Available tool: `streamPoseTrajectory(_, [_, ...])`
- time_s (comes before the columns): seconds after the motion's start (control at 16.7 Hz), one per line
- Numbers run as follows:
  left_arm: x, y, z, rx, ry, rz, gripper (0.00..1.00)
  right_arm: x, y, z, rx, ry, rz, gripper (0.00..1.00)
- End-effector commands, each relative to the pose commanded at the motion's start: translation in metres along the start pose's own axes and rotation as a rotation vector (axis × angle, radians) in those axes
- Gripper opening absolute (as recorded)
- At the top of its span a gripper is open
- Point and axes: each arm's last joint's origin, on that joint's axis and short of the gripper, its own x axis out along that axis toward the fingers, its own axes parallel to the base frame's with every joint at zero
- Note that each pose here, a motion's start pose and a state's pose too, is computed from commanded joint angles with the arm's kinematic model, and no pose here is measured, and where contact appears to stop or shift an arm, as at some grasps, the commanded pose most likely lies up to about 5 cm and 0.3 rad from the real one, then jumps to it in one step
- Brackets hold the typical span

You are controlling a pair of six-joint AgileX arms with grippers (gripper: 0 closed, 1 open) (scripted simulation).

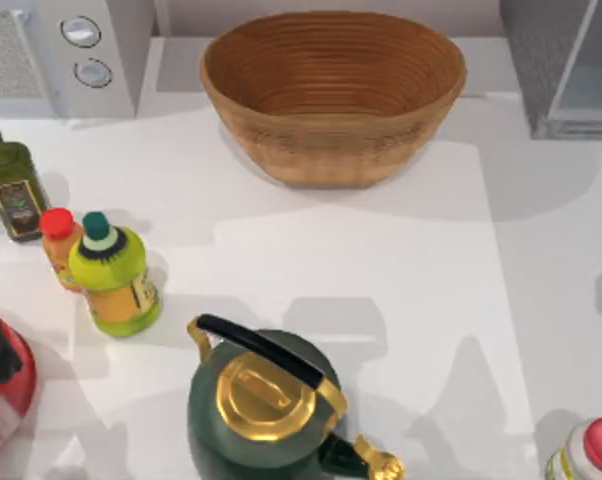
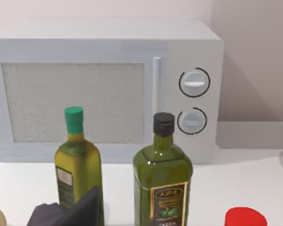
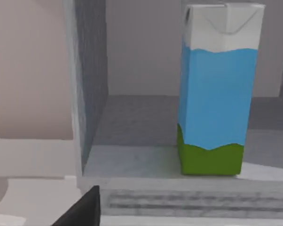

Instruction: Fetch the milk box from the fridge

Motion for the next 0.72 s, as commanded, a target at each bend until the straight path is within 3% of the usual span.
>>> streamPoseTrajectory(0.72, [0.000, 0.000, 0.000, 0.000, 0.000, 0.000, 1.00, 0.027, -0.055, -0.057, 0.012, 0.009, -0.006, 1.00])
